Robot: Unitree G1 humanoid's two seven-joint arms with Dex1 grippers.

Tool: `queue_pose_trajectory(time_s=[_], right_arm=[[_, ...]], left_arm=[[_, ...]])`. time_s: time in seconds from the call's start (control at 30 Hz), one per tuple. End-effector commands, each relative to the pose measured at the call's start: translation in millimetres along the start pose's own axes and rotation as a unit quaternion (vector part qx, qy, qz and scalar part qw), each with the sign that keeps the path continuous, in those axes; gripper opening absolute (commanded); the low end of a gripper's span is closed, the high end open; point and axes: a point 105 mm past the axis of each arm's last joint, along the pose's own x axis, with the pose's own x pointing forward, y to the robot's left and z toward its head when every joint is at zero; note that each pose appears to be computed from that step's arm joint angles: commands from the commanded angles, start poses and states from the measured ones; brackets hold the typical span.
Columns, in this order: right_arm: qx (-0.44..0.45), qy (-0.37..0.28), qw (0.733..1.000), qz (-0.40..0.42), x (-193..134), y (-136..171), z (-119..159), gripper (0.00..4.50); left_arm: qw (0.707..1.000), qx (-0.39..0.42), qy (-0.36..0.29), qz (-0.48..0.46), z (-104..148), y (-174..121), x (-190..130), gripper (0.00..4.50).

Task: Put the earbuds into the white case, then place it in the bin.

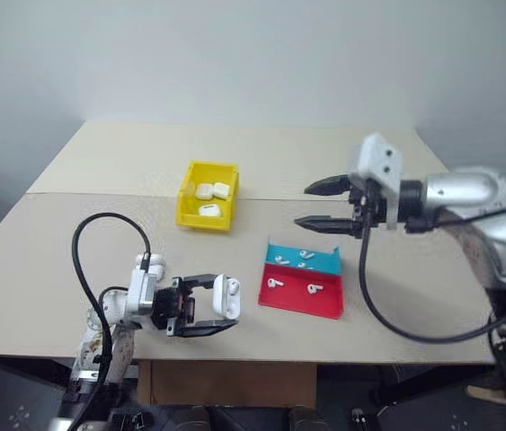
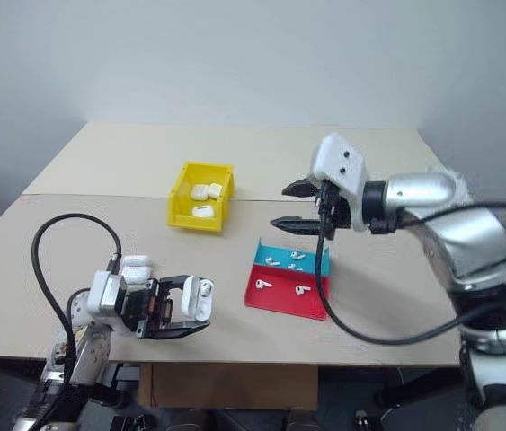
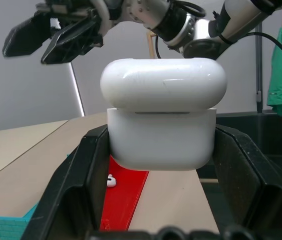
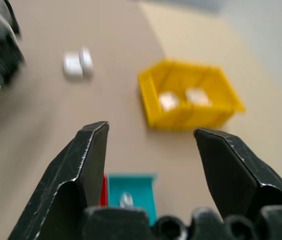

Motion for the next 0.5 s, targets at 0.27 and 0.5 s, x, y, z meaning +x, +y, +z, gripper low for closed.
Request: queue_pose_trajectory(time_s=[0.27, 0.5], right_arm=[[-0.099, 0.209, 0.968, 0.097, 51, -11, -45, 3.15], [-0.112, 0.228, 0.961, 0.106, 63, -17, -57, 2.22]], left_arm=[[0.998, 0.038, -0.001, 0.048, 11, -8, 8, 2.78], [0.997, 0.038, -0.011, 0.072, 6, -13, 14, 2.78]])
